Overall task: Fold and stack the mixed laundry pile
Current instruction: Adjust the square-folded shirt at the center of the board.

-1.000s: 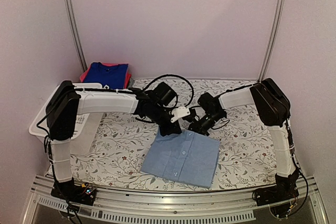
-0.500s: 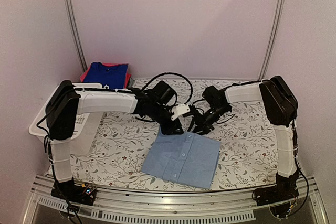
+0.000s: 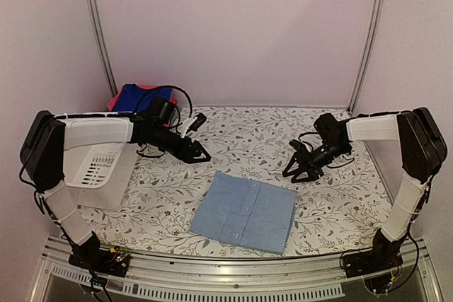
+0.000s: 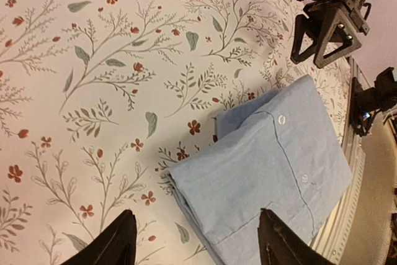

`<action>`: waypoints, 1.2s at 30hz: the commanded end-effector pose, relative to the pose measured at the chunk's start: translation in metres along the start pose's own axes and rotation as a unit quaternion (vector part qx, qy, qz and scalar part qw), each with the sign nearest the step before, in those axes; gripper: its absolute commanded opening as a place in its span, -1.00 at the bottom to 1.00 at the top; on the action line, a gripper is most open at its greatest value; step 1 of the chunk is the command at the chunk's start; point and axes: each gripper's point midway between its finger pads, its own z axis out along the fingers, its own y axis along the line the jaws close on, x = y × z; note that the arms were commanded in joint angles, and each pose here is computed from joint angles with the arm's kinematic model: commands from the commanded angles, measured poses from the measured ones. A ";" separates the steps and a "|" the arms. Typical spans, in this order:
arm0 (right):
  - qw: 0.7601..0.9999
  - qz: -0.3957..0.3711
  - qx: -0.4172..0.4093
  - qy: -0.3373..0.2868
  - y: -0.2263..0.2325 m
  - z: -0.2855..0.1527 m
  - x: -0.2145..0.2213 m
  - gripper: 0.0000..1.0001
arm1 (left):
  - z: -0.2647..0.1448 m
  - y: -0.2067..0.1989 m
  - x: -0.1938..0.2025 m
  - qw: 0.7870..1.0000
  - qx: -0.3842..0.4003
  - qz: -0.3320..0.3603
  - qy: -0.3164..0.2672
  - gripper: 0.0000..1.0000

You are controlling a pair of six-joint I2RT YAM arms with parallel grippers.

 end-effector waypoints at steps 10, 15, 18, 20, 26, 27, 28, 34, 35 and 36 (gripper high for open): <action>0.999 0.029 -0.007 0.014 -0.031 0.027 0.032 0.34 | 0.037 -0.008 0.059 0.986 0.093 -0.125 0.054 0.34; 0.999 0.015 -0.042 0.027 -0.011 0.029 0.034 -0.18 | 0.044 -0.006 0.063 0.984 0.103 -0.131 0.063 0.32; 0.998 0.018 -0.040 0.041 -0.007 0.028 0.042 -0.61 | 0.047 -0.005 0.063 0.984 0.108 -0.132 0.062 0.30; 0.999 0.018 -0.032 0.039 -0.003 0.022 0.044 -0.83 | 0.048 -0.005 0.062 0.984 0.108 -0.131 0.060 0.29; 0.999 0.041 -0.003 0.028 0.016 -0.004 0.050 -1.00 | 0.047 -0.010 0.057 0.981 0.130 -0.133 0.055 0.09; 0.999 0.044 0.003 0.025 0.019 -0.008 0.054 -1.00 | 0.047 -0.011 0.057 0.981 0.131 -0.135 0.055 0.08; 0.998 0.053 0.007 0.026 0.018 -0.010 0.058 -1.00 | 0.047 -0.011 0.057 0.980 0.132 -0.135 0.056 0.08; 0.993 0.085 0.063 0.048 -0.036 0.015 0.084 -1.00 | 0.051 -0.010 0.056 0.980 0.134 -0.137 0.057 0.11; 0.991 0.091 0.085 0.052 -0.050 0.019 0.086 -1.00 | 0.052 -0.009 0.056 0.980 0.134 -0.137 0.058 0.11; 0.989 0.092 0.105 0.051 -0.060 0.020 0.085 -1.00 | 0.054 -0.008 0.056 0.979 0.134 -0.139 0.060 0.11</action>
